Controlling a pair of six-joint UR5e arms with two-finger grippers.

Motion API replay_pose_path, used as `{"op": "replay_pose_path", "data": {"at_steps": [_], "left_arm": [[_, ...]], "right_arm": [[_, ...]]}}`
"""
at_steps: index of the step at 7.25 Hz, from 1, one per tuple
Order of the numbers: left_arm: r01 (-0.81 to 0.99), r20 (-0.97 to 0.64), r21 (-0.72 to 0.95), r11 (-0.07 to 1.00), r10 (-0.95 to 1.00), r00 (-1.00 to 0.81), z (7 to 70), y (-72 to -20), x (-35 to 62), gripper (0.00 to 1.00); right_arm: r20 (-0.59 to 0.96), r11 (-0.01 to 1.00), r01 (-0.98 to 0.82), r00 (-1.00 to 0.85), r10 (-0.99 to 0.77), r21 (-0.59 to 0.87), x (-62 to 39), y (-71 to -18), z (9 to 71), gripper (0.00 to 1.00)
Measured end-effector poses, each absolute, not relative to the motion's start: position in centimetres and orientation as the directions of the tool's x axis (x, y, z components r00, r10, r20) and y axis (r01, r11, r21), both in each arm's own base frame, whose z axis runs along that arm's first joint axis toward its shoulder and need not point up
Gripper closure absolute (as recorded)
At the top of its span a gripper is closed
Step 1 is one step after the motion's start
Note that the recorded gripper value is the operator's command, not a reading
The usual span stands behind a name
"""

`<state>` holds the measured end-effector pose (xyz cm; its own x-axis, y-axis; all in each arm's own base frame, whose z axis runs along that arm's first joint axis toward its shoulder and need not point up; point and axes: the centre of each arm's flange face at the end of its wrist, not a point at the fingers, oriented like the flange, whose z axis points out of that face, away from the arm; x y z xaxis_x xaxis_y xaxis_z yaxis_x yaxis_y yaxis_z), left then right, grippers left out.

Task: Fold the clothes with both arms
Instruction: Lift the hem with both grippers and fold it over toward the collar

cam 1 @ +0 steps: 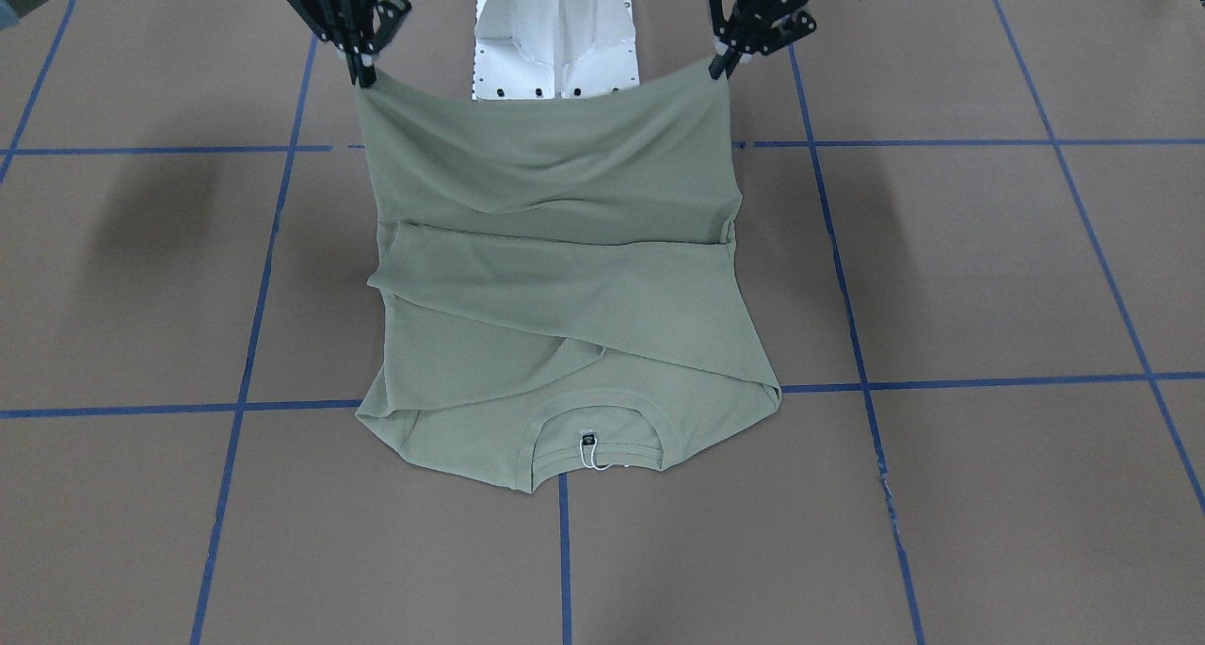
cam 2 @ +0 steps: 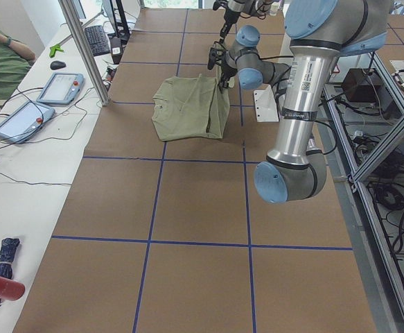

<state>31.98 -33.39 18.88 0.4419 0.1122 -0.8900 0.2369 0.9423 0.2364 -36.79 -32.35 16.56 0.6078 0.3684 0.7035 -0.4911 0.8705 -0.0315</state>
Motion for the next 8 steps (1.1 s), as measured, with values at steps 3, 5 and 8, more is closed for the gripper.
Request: {"op": "replay_pose_path", "data": {"at_steps": [3,5,8], "left_arm": [[0.289,-0.79,0.358,0.888,0.123,0.601,21.4,-47.0,32.8,1.0],[0.283,-0.747,0.373,0.883,0.105,0.657,24.3,-52.8,34.7,1.0],[0.28,-0.722,0.37,0.886,0.085,0.686,30.4,-58.5,39.7,1.0]], "right_arm": [[0.699,0.862,-0.506,0.625,0.347,0.024,-39.5,-43.6,20.1,1.0],[0.662,0.854,-0.518,0.656,0.362,0.047,-41.4,-49.6,19.8,1.0],[0.639,0.854,-0.515,0.681,0.358,0.071,-44.5,-57.3,24.0,1.0]]}}
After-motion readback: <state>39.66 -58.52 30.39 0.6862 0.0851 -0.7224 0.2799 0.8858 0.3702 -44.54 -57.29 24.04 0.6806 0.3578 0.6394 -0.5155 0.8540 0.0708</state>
